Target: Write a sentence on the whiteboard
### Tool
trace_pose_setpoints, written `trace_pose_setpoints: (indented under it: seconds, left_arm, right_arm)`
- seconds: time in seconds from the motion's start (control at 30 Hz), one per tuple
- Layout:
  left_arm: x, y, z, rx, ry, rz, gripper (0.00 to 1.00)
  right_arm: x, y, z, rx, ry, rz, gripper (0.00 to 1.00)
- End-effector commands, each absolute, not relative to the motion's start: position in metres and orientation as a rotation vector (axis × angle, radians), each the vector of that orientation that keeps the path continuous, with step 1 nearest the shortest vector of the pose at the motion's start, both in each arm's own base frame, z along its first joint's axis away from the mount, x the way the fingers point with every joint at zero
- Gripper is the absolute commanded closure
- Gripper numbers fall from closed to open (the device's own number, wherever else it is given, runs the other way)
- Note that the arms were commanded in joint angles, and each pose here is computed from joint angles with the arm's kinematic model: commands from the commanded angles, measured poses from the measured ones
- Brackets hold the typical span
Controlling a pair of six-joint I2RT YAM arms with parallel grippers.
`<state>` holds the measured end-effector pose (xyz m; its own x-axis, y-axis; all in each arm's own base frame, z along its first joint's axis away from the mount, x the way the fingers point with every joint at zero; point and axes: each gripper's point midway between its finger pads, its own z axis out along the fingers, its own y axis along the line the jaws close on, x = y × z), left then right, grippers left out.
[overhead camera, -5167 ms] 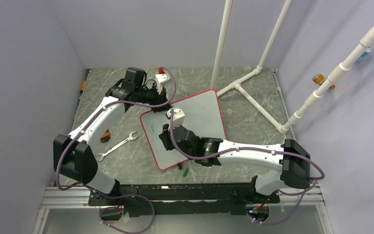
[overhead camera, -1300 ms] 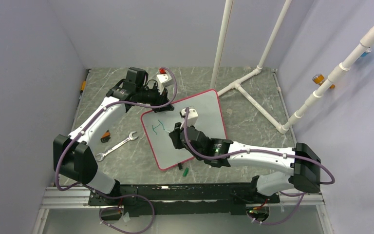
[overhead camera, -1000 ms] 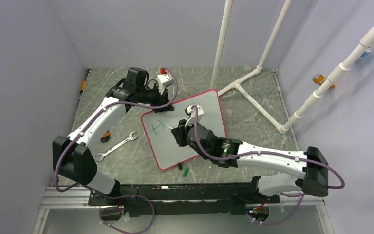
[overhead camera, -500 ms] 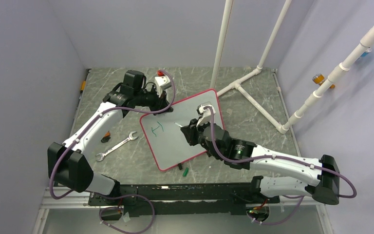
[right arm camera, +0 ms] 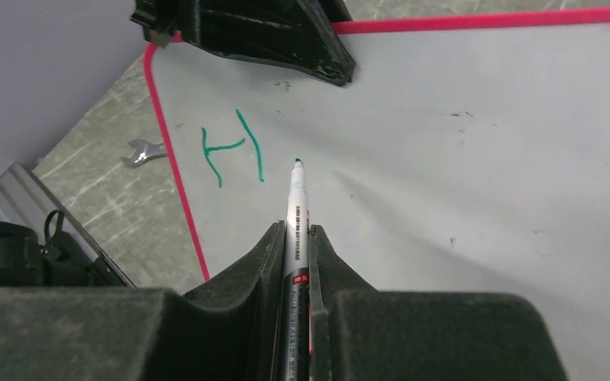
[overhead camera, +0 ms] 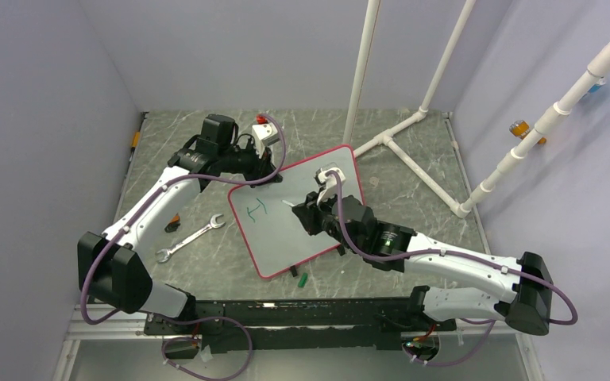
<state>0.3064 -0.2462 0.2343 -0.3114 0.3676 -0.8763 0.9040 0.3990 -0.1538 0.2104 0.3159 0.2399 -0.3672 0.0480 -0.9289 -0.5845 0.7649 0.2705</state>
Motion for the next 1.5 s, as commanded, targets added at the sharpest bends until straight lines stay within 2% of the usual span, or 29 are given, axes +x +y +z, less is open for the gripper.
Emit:
trace_pose_setpoints:
  seconds: [0.0,0.8,1.2,1.47]
  left_arm:
    - [0.315,-0.237,0.231,1.124,1.866,-0.730,1.00]
    - [0.313,-0.237,0.237,1.119,1.847,-0.734,1.00]
    - [0.311,-0.237,0.240,1.120,1.834,-0.737,1.00]
    - [0.310,-0.237,0.242,1.119,1.832,-0.735,1.00]
  right_arm:
    - [0.210,0.326,0.264,-0.440,1.735,0.773,1.00]
    - [0.233,0.355,0.263,-0.454,1.754,0.819,1.00]
    - [0.232,0.364,0.245,-0.481,1.812,0.824,1.00]
    - [0.224,0.349,0.218,-0.458,1.884,0.804,1.00]
